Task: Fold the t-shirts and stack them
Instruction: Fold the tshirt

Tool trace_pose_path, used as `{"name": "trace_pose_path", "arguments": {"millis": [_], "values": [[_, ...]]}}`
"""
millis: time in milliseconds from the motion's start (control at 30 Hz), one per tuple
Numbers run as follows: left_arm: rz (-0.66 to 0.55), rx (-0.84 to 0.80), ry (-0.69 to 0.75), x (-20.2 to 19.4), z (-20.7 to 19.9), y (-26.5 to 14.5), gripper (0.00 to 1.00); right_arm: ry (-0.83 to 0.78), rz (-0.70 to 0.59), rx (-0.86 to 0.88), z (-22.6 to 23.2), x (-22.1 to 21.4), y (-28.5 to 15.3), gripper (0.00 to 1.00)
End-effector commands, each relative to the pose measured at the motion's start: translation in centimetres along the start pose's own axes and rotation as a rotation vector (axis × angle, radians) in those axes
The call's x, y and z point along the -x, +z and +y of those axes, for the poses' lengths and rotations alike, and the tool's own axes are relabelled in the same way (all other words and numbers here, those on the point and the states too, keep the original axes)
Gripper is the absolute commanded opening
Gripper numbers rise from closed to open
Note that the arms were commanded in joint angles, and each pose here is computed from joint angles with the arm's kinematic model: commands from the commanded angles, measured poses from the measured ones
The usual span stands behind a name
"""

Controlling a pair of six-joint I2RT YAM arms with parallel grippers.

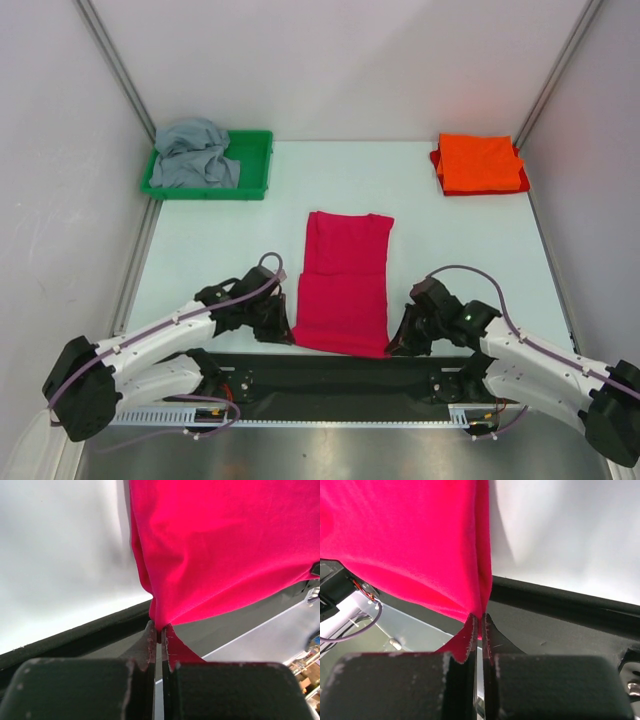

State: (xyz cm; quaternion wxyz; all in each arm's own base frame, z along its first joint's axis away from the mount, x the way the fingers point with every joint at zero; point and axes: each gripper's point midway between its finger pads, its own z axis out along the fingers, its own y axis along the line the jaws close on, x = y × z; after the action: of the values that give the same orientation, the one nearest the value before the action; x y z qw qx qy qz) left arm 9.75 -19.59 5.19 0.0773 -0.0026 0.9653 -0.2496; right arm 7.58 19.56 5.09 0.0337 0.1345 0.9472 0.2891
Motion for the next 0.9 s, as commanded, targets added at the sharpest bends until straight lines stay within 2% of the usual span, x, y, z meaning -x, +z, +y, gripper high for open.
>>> {"name": "trace_pose_path", "arguments": {"millis": [0, 167, 367, 600, 867], "values": [[-0.042, 0.066, 0.046, 1.0, 0.7, -0.8, 0.0, -0.017, -0.028, -0.065, -0.4, 0.6, -0.8, 0.0], [-0.086, 0.086, 0.087, 2.5, 0.0, -2.1, 0.0, -0.049, -0.08, -0.034, 2.4, 2.6, -2.9, 0.0], [-0.149, 0.114, 0.161, 6.3, -2.2, -4.1, 0.0, -0.075, -0.108, -0.042, 4.6, 5.6, -5.3, 0.0], [-0.234, 0.121, 0.175, 12.4, -3.4, -5.8, 0.0, -0.123, -0.174, -0.031, 7.2, 11.9, -7.4, 0.0], [-0.289, 0.111, 0.209, 18.8, -5.3, -6.1, 0.0, -0.14, -0.203, -0.043, 9.0, 18.2, -7.4, 0.0]]}}
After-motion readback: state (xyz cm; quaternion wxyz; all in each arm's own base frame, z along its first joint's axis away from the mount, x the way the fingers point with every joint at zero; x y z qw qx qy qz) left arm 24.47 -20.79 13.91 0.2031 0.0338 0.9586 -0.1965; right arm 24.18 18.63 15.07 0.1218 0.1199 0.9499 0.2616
